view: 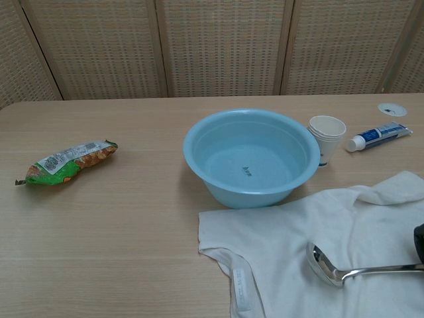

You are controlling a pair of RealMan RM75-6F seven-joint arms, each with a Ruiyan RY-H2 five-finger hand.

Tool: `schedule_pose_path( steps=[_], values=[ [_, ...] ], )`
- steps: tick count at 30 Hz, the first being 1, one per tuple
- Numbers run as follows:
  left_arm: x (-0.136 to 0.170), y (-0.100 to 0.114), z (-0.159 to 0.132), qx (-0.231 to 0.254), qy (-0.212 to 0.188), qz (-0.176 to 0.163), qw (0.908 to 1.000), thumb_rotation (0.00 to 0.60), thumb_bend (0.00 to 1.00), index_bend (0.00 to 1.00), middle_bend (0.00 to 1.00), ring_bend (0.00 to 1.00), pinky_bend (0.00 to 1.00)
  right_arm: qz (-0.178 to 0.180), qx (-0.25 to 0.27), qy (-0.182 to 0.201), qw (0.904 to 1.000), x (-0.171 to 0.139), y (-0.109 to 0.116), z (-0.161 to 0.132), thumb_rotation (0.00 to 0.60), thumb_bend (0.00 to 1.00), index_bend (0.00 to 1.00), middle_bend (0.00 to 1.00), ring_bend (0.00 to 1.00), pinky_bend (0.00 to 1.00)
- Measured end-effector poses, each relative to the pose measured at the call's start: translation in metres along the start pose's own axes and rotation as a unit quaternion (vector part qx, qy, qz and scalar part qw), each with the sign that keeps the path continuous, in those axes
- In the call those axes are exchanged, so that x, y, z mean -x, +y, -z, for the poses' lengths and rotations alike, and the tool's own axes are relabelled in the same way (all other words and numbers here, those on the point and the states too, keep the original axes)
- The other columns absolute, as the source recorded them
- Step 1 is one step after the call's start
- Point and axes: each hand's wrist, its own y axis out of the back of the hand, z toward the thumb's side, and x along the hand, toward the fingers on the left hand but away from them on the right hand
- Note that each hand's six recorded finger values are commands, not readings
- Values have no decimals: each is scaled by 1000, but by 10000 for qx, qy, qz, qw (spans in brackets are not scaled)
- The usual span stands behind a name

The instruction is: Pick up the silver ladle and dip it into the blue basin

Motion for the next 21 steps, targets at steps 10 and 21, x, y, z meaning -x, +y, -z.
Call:
schedule_pose_path(
  steps=[10, 21],
  values=[
    [1, 3, 1, 42, -4, -35, 10000, 600, 0, 0, 0, 0, 0, 430, 28, 253, 9987, -12, 21, -3, 600, 695, 646, 982, 1000, 1000],
    [0, 5, 1, 59, -2, -56, 10000, 600, 0, 0, 0, 0, 0, 692, 138, 557, 9960, -32, 44, -6, 600, 697, 659, 982, 1000, 1000]
  ],
)
